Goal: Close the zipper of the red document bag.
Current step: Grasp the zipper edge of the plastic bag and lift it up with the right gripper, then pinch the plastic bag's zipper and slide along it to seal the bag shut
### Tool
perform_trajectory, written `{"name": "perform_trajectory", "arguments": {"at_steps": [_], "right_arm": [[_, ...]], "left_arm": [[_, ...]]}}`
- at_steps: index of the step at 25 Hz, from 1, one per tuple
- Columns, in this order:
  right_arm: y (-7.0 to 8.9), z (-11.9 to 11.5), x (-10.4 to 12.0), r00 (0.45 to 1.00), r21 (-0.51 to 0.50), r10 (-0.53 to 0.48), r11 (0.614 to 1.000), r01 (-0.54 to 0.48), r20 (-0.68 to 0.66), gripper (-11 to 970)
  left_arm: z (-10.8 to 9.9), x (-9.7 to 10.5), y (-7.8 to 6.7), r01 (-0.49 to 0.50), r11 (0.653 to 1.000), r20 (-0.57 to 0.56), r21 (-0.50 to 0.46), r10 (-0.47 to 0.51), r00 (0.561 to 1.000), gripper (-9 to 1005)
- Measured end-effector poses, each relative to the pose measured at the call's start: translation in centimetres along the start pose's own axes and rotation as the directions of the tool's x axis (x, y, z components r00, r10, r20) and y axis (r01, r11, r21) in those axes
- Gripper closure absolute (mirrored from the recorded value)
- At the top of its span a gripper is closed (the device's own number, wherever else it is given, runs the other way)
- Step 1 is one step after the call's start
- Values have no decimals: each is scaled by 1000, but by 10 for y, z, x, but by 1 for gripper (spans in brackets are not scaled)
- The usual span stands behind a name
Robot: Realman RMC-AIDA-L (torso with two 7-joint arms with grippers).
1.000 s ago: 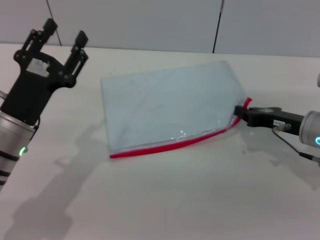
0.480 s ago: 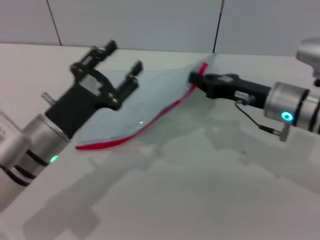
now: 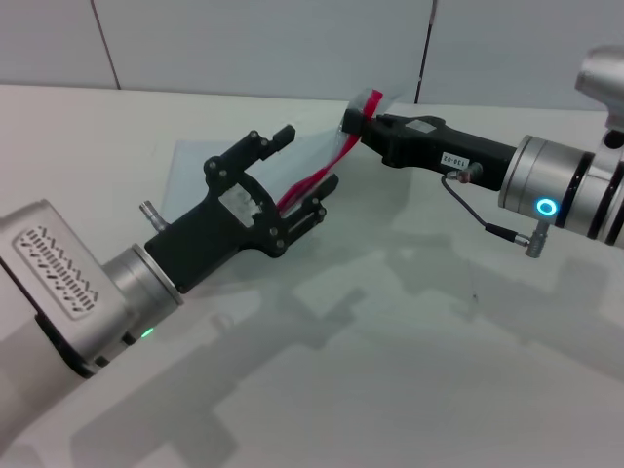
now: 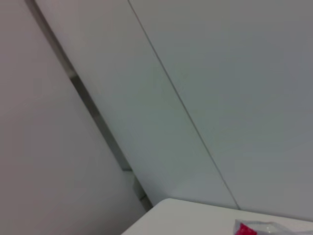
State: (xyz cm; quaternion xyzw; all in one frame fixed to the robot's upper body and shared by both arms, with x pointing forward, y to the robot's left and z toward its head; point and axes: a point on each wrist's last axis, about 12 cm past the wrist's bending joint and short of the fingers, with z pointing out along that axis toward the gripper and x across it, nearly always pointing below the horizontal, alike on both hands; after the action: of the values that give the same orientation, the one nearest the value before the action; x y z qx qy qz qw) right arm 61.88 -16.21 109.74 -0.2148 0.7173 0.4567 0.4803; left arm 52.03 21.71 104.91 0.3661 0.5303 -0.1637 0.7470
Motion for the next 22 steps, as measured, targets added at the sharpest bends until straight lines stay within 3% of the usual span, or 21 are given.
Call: {"name": "perform_trajectory", "arguments": {"at_steps": [22], "right_arm": [[14,4,0,1000,-105,-15,994,13,-21,944]], "left_arm": [[-2,7,4,-50,999,-60,2,50,997,356]]}}
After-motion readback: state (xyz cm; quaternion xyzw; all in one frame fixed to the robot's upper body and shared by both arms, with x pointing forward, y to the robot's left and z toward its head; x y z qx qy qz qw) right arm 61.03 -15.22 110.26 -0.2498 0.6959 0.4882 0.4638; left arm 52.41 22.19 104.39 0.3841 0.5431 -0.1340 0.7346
